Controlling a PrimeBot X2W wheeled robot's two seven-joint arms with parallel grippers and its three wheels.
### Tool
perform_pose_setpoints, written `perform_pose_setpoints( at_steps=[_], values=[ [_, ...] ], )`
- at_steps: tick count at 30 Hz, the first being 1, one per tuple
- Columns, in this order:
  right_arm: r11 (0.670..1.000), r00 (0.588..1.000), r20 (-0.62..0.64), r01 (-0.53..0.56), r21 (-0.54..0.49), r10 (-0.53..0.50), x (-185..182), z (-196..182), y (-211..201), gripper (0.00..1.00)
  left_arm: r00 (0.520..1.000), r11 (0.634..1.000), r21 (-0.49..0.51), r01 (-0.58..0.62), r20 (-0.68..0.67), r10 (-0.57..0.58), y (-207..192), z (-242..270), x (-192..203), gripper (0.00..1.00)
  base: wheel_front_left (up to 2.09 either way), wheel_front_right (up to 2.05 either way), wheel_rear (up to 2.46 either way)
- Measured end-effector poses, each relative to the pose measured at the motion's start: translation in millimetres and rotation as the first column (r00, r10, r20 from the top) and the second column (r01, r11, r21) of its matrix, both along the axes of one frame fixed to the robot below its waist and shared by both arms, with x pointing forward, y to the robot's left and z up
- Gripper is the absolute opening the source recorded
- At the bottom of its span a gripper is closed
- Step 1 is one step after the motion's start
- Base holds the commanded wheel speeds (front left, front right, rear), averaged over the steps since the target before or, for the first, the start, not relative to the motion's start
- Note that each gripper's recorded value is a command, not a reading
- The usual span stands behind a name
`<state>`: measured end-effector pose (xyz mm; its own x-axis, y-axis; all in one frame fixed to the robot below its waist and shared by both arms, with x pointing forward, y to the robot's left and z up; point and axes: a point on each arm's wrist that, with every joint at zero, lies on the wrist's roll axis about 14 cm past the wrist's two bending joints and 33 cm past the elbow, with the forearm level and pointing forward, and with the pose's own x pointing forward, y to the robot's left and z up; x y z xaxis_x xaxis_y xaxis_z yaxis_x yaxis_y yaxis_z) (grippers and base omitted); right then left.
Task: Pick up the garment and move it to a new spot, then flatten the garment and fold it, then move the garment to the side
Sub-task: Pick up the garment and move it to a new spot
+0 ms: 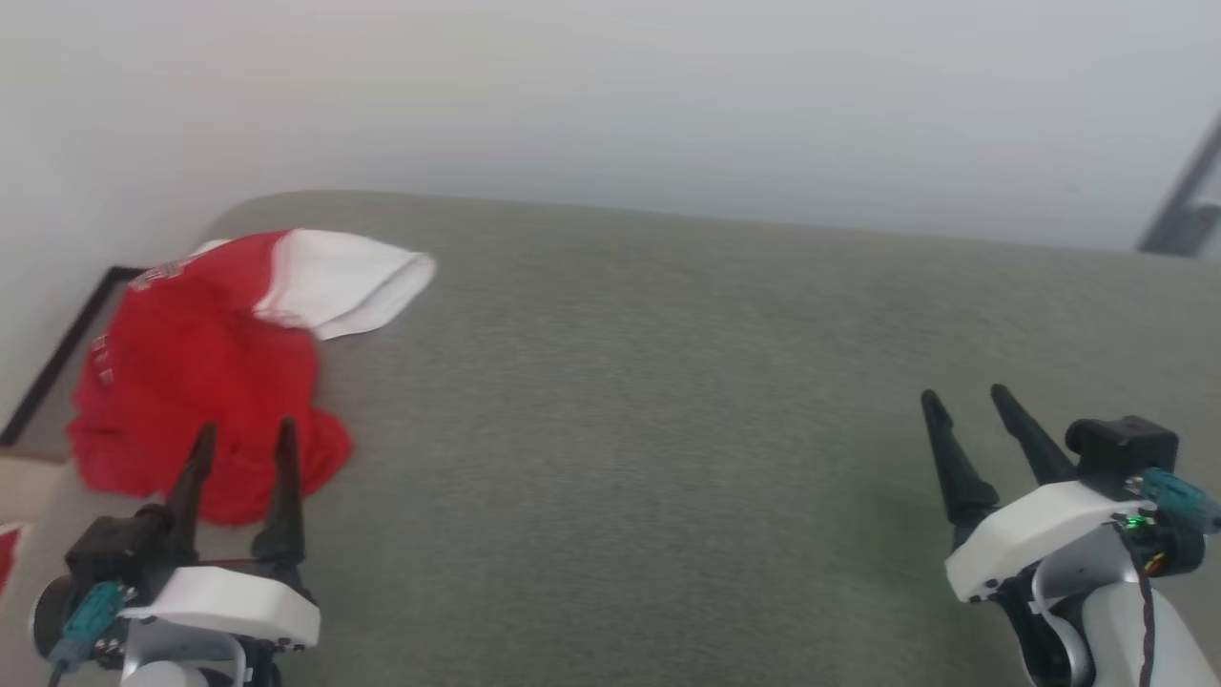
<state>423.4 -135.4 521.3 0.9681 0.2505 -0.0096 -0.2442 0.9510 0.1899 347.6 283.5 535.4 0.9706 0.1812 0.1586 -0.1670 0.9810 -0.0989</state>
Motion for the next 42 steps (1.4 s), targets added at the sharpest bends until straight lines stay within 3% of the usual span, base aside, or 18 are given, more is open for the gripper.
perform_pose_setpoints(
  at_steps=[12, 23, 30, 42],
  values=[
    [0.966, 0.966, 0.004, -0.260, -0.016, 0.260, 6, 7, 97, 1.00, 0.976, 0.977, 0.000, -0.214, 0.030, 0.214, 62, 9, -67, 1.00, 0.00, 0.00, 0.00],
    [0.937, 0.937, 0.006, -0.349, -0.005, 0.349, 9, 6, 136, 1.00, 0.944, 0.945, -0.026, -0.327, 0.025, 0.328, 88, 8, -102, 1.00, 0.00, 0.00, 0.00],
    [0.942, 0.942, -0.008, -0.336, -0.002, 0.336, 20, -1, 129, 1.00, 0.950, 0.950, -0.033, -0.311, 0.011, 0.312, 91, 15, -74, 1.00, 0.00, 0.00, 0.00],
    [0.960, 0.960, -0.008, -0.280, -0.020, 0.280, 57, -8, 99, 1.00, 0.964, 0.970, -0.025, -0.241, -0.118, 0.236, 101, 0, 21, 1.00, 0.00, 0.00, 0.00]
  ],
)
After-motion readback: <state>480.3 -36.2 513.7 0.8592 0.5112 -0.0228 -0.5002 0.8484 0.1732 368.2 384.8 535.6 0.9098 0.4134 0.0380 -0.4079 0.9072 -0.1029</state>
